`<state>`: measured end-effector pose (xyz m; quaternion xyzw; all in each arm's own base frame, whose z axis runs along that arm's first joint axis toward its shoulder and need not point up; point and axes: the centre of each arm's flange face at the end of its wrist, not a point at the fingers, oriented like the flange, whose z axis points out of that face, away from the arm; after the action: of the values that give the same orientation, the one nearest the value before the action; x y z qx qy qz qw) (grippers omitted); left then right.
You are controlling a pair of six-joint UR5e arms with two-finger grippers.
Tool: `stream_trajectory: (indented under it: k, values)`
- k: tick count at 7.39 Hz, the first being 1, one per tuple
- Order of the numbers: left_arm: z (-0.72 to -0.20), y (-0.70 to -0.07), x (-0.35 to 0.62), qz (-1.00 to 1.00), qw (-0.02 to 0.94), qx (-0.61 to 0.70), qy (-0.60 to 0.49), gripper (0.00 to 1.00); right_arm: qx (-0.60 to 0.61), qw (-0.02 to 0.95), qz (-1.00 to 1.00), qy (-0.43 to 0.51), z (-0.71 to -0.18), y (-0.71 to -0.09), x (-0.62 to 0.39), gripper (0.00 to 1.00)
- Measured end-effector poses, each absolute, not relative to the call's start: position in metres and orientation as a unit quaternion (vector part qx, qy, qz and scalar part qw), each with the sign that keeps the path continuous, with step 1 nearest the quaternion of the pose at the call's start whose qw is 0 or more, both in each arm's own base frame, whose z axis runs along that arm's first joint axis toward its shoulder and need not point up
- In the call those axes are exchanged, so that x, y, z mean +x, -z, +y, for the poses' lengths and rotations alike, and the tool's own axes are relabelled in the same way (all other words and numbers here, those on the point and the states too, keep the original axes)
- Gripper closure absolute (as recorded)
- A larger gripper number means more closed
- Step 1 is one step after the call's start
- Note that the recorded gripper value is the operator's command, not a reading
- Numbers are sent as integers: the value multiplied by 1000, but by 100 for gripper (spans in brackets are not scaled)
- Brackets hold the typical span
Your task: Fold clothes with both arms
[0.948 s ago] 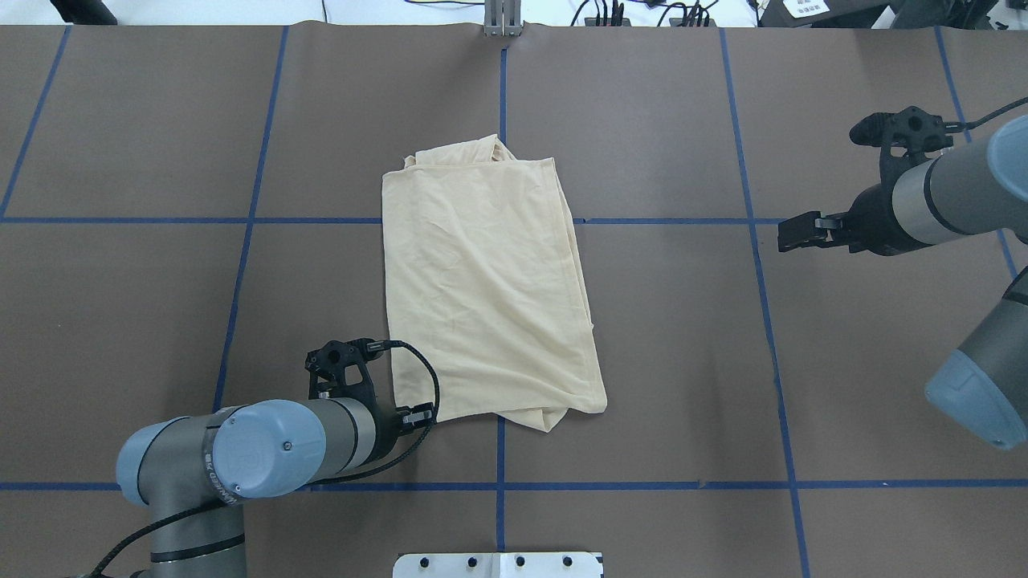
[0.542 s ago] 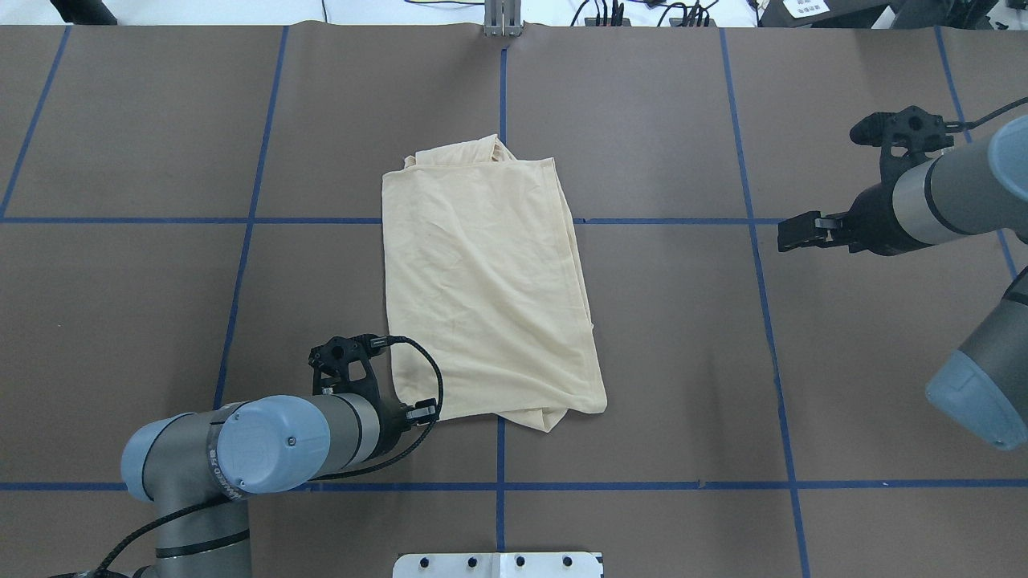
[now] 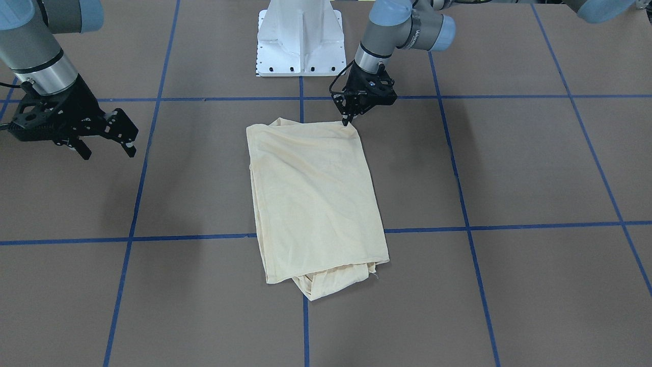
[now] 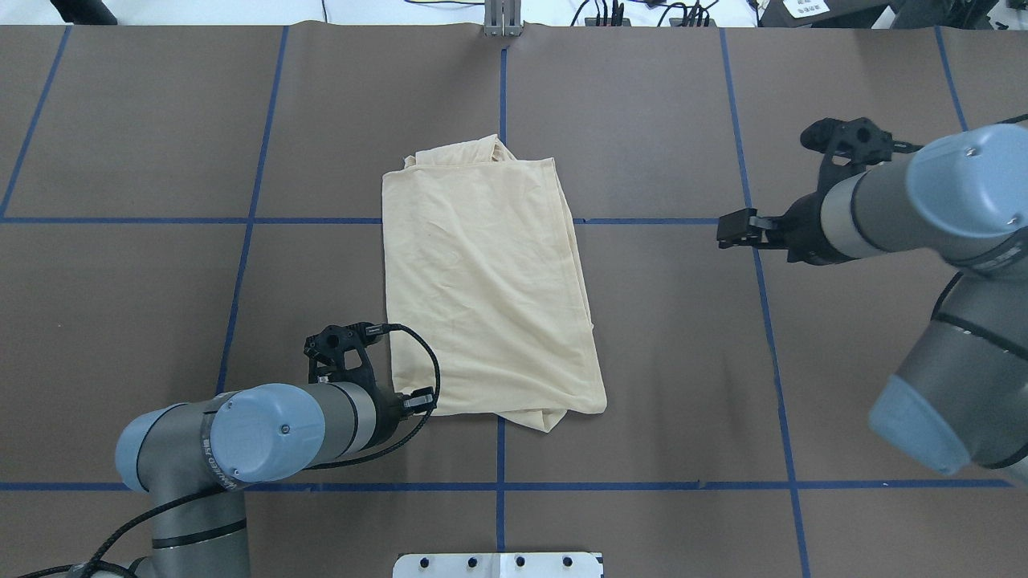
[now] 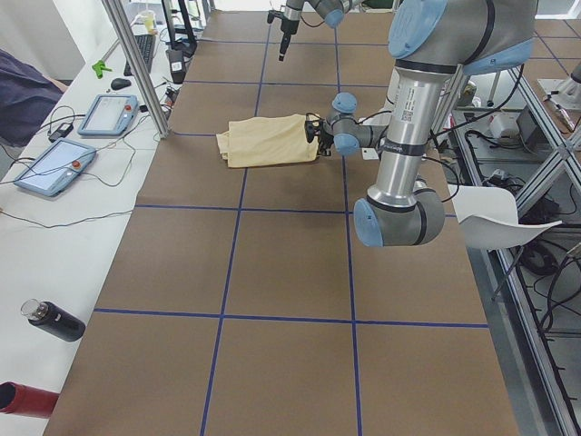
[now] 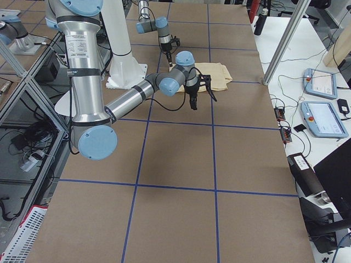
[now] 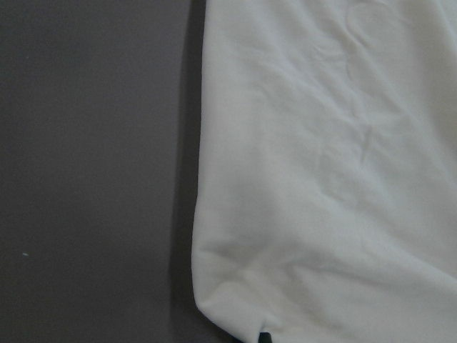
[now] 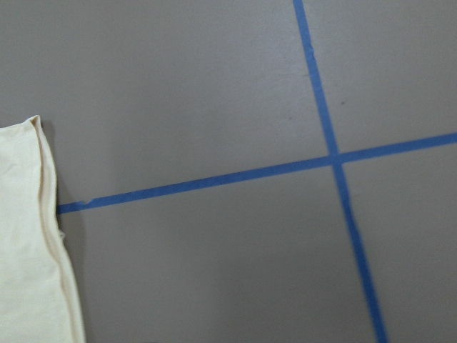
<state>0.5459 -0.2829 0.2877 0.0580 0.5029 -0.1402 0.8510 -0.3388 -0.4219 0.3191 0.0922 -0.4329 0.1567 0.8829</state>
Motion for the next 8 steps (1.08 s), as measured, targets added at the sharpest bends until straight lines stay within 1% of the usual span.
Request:
stream_trajectory:
  k: [3, 4, 5, 6, 8]
  values:
    - [-284, -282, 540, 508, 847, 59, 142, 100, 61, 861, -428, -269, -365, -251, -478, 5]
    - [-284, -281, 539, 510, 847, 60, 142, 100, 60, 859, -419, -287, -352, -242, -513, 11]
    - [-284, -280, 539, 510, 846, 60, 142, 100, 60, 857, -416, -299, -342, -241, -535, 20]
    - [-284, -280, 539, 511, 846, 60, 142, 100, 59, 855, -414, -308, -337, -245, -549, 23]
    - [-284, -280, 539, 510, 846, 60, 142, 100, 52, 854, -406, -321, -326, -255, -566, 23]
